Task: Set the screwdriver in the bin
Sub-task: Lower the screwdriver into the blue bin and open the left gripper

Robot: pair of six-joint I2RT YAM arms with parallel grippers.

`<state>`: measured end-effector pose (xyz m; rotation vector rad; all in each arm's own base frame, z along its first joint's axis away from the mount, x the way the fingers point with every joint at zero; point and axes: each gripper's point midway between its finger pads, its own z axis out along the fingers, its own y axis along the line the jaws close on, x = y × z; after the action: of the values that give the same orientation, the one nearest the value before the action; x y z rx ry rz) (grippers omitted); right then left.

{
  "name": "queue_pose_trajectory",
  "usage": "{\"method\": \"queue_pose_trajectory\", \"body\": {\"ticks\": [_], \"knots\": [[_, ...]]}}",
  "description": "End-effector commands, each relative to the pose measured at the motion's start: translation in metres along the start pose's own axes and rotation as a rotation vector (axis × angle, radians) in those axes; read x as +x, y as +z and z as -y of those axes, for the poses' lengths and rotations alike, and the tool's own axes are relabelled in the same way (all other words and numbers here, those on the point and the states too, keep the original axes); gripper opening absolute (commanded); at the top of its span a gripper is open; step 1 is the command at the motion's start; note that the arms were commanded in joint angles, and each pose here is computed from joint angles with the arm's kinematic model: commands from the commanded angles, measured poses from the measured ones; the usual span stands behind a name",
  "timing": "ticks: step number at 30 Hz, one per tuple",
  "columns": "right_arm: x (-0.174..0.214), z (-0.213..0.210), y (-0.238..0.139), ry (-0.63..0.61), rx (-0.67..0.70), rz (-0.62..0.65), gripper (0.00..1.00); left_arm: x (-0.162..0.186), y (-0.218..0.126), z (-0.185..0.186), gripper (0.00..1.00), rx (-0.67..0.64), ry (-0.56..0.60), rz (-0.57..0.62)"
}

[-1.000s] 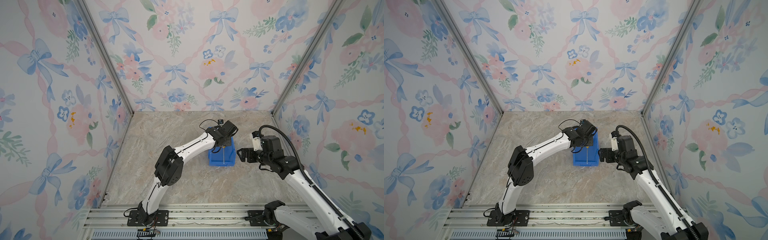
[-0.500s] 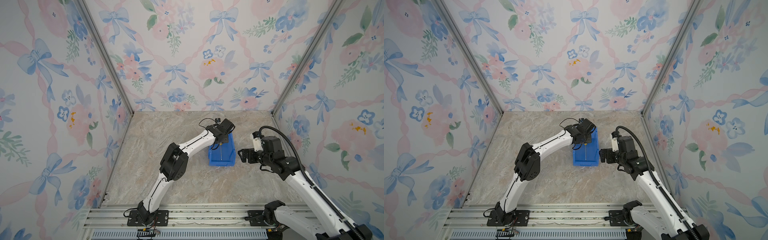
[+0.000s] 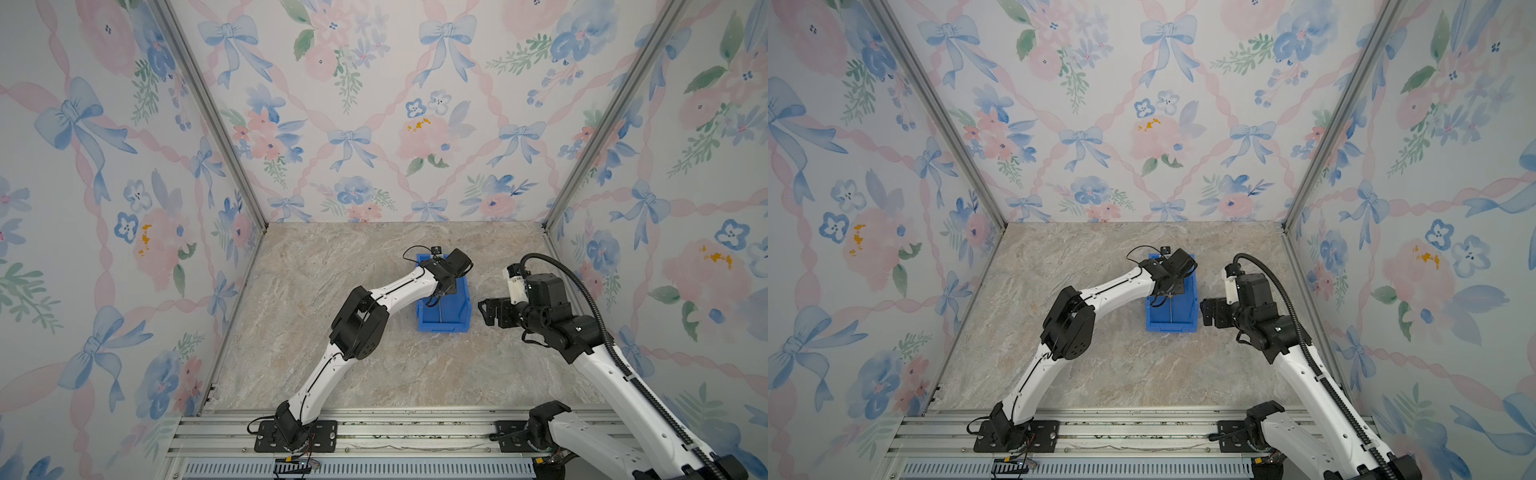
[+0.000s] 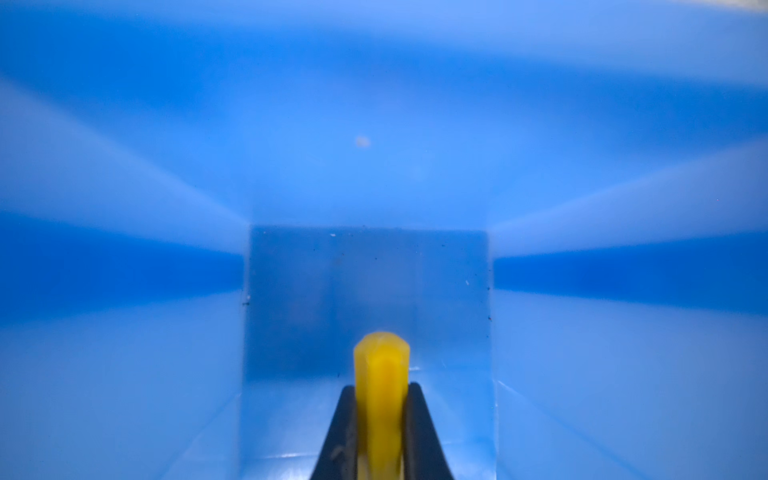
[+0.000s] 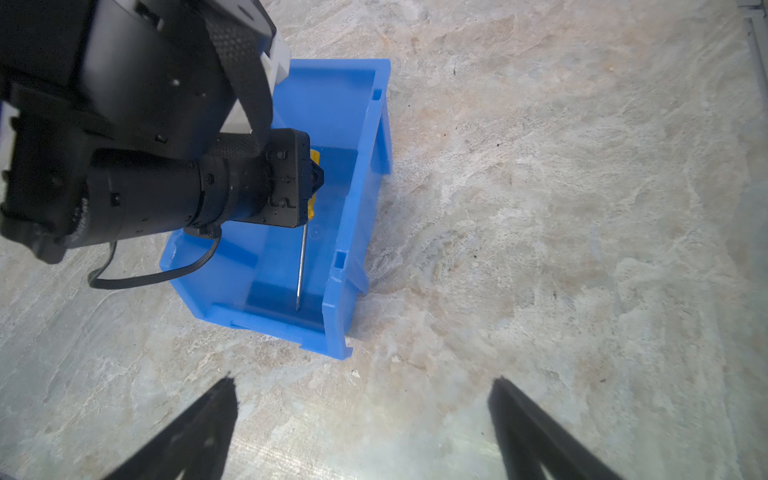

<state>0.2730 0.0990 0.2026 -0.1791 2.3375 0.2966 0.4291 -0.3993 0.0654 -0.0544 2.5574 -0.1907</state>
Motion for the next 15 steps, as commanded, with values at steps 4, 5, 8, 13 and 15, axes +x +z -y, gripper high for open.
{"method": "queue_pose_trajectory", "body": {"ticks": [4,5,8,13,15], "knots": [[-0.010,-0.003,-0.008,-0.048,0.014,0.026,0.97,0.014,0.015,-0.001,0.13,-0.033,-0.017,-0.016],[-0.012,-0.004,-0.008,-0.051,0.011,0.032,0.97,0.015,0.015,-0.001,0.14,-0.036,-0.017,-0.015],[-0.017,-0.006,-0.011,-0.058,0.010,0.044,0.97,0.016,0.016,0.000,0.17,-0.034,-0.020,-0.016],[-0.019,-0.006,-0.014,-0.065,0.015,0.051,0.97,0.014,0.011,0.002,0.30,-0.028,-0.018,-0.009],[-0.020,-0.005,-0.017,-0.069,0.022,0.054,0.97,0.011,0.006,0.001,0.37,-0.028,-0.018,-0.002]]}}
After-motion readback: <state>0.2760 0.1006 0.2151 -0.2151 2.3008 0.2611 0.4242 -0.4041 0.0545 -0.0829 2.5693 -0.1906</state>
